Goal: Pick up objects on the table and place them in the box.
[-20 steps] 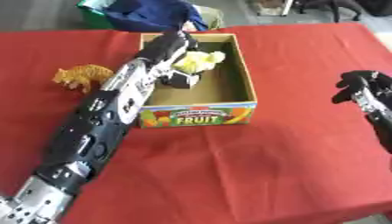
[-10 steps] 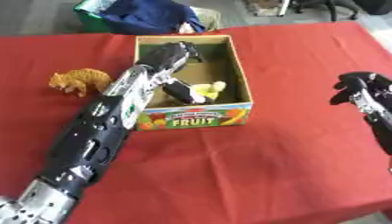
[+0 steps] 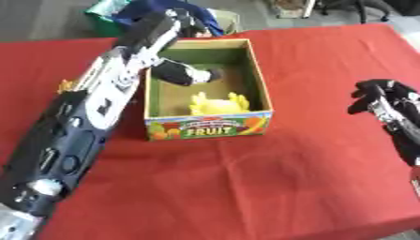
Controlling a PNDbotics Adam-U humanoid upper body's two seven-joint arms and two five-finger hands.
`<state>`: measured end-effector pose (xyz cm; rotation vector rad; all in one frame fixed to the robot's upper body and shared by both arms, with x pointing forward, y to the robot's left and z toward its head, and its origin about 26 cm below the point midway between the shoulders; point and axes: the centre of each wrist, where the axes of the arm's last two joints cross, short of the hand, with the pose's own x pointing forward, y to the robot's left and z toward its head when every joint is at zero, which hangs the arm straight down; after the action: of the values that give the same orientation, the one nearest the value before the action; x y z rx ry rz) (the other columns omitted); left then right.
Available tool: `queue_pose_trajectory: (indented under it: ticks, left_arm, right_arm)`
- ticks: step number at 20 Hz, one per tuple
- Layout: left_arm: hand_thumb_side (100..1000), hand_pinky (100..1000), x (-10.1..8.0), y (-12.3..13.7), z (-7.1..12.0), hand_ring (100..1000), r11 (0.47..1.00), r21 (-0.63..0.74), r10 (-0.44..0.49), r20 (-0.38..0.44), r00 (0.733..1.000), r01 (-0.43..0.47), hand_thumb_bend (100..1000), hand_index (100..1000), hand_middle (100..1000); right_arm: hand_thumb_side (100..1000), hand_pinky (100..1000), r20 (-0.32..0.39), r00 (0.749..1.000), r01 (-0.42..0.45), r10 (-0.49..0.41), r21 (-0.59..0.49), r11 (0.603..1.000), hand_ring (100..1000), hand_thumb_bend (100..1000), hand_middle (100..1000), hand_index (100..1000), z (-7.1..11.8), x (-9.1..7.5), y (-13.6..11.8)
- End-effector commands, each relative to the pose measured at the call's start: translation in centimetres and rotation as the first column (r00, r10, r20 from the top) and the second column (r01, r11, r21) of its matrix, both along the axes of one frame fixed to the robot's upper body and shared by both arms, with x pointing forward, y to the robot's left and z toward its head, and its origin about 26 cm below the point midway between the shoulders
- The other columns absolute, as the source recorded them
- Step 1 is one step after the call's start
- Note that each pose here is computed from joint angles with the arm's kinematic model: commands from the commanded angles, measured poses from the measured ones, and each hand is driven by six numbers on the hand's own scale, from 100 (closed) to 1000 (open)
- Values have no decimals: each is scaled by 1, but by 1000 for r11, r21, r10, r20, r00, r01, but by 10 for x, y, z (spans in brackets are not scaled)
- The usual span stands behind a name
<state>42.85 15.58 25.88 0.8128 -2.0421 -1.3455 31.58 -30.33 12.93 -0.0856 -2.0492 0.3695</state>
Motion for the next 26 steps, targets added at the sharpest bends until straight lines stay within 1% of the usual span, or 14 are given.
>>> queue_pose_trajectory:
  ticks: [1, 2, 3, 4, 6, 7, 10, 12, 15, 18, 25, 26]
  left_arm:
    - [444, 723, -15, 35, 29, 693, 997, -20, 75, 57, 996, -74, 546, 766, 660]
    - [414, 721, -16, 46, 29, 693, 994, -21, 110, 52, 993, -109, 535, 766, 660]
    - [414, 721, -16, 55, 28, 693, 990, -19, 143, 47, 989, -143, 535, 766, 660]
    - [351, 718, -15, 63, 26, 689, 983, -14, 181, 36, 983, -181, 497, 760, 656]
    - [340, 722, -9, 79, 22, 695, 968, 15, 249, 8, 969, -249, 506, 763, 664]
    - [340, 722, -5, 86, 19, 695, 961, 36, 276, -7, 961, -276, 506, 763, 664]
    - [265, 726, 7, 105, 12, 702, 934, 99, 350, -55, 935, -343, 500, 762, 672]
    - [233, 727, 14, 117, 6, 698, 918, 139, 385, -92, 918, -371, 496, 759, 666]
    - [225, 726, 23, 131, -4, 699, 898, 185, 426, -150, 892, -398, 501, 759, 667]
    - [228, 724, 31, 139, -18, 702, 889, 212, 447, -208, 870, -406, 514, 758, 668]
    - [197, 716, 41, 135, -47, 685, 896, 228, 436, -276, 857, -382, 486, 742, 640]
    - [187, 712, 42, 133, -49, 677, 897, 229, 433, -281, 856, -378, 481, 736, 624]
  right_arm:
    - [514, 577, 17, 1000, 23, -22, -21, 1000, 529, 100, 574, 704, 6, -1, -8]
    - [514, 577, 16, 1000, 25, -24, -21, 999, 529, 100, 574, 704, 5, -1, -8]
    - [514, 577, 15, 1000, 25, -25, -22, 999, 529, 100, 574, 704, 5, -1, -8]
    - [513, 577, 13, 1000, 25, -25, -23, 999, 529, 100, 574, 704, 5, -2, -8]
    - [512, 577, 12, 1000, 25, -25, -24, 999, 529, 100, 574, 704, 4, -2, -9]
    - [512, 577, 12, 1000, 26, -26, -23, 999, 529, 100, 574, 704, 4, -2, -9]
    - [514, 577, 10, 1000, 27, -27, -21, 999, 529, 100, 574, 704, 3, -2, -9]
    - [513, 577, 9, 1000, 30, -29, -21, 999, 529, 100, 574, 704, 3, -2, -9]
    - [513, 577, 8, 999, 34, -34, -21, 999, 529, 100, 574, 704, 2, -3, -10]
    - [517, 577, 3, 999, 36, -36, -18, 999, 529, 100, 573, 704, 1, -3, -10]
    - [520, 578, -4, 999, 36, -36, -9, 999, 529, 100, 573, 704, -2, -4, -10]
    - [521, 577, -5, 999, 35, -35, -8, 999, 529, 100, 573, 704, -2, -4, -9]
